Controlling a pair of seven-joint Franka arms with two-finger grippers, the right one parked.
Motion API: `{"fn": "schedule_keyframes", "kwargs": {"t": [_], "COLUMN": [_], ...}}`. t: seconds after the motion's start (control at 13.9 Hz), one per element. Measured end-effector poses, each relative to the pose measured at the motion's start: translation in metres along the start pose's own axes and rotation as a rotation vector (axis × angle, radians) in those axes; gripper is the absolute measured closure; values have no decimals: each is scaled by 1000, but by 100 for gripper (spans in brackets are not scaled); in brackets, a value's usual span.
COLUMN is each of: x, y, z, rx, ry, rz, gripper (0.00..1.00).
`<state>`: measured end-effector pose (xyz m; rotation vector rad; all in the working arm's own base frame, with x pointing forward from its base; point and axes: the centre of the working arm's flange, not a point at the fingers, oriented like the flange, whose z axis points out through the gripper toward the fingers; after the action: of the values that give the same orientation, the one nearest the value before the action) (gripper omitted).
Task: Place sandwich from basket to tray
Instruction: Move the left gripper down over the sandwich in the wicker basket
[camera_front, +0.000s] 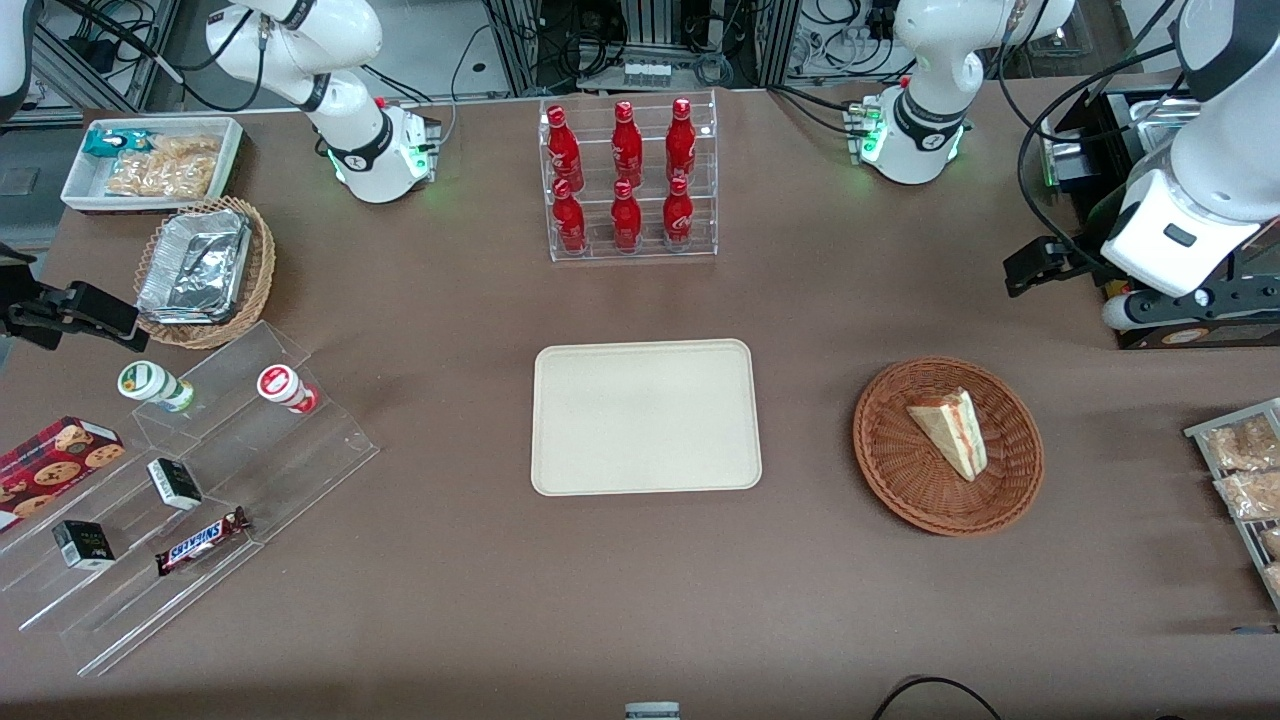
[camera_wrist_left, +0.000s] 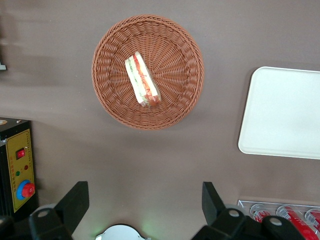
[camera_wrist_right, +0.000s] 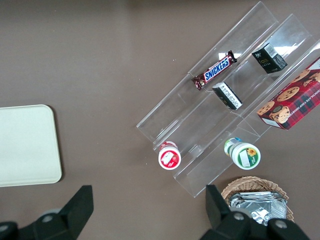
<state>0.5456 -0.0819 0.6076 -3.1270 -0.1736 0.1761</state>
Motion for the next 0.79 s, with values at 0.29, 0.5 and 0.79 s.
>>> {"fn": "schedule_keyframes", "kwargs": {"t": [0.29,0.5,0.79], "x": [3,16,60], "y": [-1,-15,-45], "z": [3,18,86], "rx": [-1,-2,-4], "ry": [-6,-36,-152], "rz": [-1,-28,-84], "gripper": [0,0,0]}}
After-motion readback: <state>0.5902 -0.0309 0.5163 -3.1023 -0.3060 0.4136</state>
